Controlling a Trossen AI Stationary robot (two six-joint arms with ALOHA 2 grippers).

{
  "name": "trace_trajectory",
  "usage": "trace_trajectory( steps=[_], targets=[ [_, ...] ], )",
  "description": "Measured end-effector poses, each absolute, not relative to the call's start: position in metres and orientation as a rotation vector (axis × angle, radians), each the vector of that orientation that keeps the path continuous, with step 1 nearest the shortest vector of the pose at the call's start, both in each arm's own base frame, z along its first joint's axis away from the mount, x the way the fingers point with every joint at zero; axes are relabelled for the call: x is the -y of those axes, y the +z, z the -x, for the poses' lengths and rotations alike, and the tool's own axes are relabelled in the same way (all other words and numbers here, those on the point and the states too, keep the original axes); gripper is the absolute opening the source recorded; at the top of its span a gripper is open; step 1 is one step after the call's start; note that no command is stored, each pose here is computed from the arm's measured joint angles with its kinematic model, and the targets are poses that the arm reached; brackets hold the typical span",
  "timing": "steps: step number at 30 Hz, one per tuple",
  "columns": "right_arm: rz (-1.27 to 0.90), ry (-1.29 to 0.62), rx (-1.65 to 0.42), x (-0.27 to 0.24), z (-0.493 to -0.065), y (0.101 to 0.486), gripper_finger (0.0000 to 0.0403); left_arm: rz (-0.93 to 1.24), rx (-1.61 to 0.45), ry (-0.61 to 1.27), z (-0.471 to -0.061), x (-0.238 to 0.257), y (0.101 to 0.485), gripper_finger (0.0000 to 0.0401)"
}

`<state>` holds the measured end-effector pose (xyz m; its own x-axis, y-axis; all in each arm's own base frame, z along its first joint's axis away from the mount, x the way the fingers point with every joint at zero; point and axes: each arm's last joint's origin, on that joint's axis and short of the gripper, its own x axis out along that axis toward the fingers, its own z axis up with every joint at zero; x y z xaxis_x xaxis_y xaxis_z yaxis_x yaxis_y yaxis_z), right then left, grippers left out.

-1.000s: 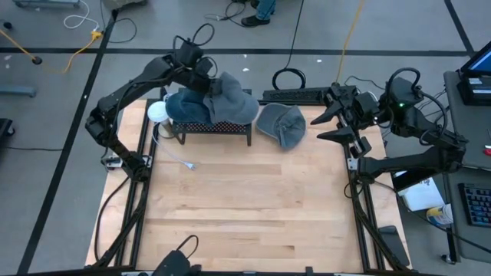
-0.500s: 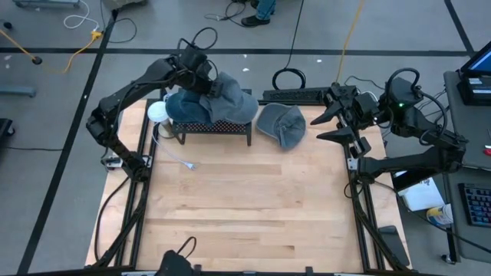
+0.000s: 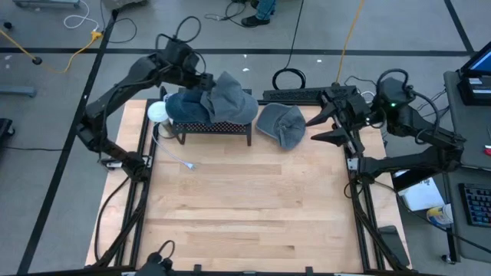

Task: Pick & Place hat
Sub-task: Stack the gray cap on the other gray cap on the shelf

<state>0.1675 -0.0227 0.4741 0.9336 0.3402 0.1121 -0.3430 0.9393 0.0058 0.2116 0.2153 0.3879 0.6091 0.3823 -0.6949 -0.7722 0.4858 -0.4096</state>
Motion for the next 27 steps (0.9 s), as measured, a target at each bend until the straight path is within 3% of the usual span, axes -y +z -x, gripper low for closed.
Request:
trace_trajectory(
  steps=[4,12,18,22,27],
  targets=[
    [-0.030,0.304,0.053,0.025,-0.174,0.467,0.0160,0.751,-0.521,0.743,-0.201,-0.204,0.402,0.0341],
    [-0.092,-0.091,-0.160,0.039,-0.189,0.442,0.0163,0.701,-0.419,0.727,-0.178,-0.180,0.430,0.0334],
    [-0.088,-0.281,-0.310,0.050,-0.211,0.421,0.0215,0.674,-0.352,0.715,-0.162,-0.163,0.445,0.0317],
    [0.038,-0.377,-0.507,0.059,-0.232,0.395,0.0246,0.653,-0.309,0.707,-0.152,-0.153,0.454,0.0308],
    [0.223,-0.430,-0.748,0.066,-0.261,0.355,0.0253,0.623,-0.234,0.695,-0.144,-0.144,0.465,0.0303]
  ],
)
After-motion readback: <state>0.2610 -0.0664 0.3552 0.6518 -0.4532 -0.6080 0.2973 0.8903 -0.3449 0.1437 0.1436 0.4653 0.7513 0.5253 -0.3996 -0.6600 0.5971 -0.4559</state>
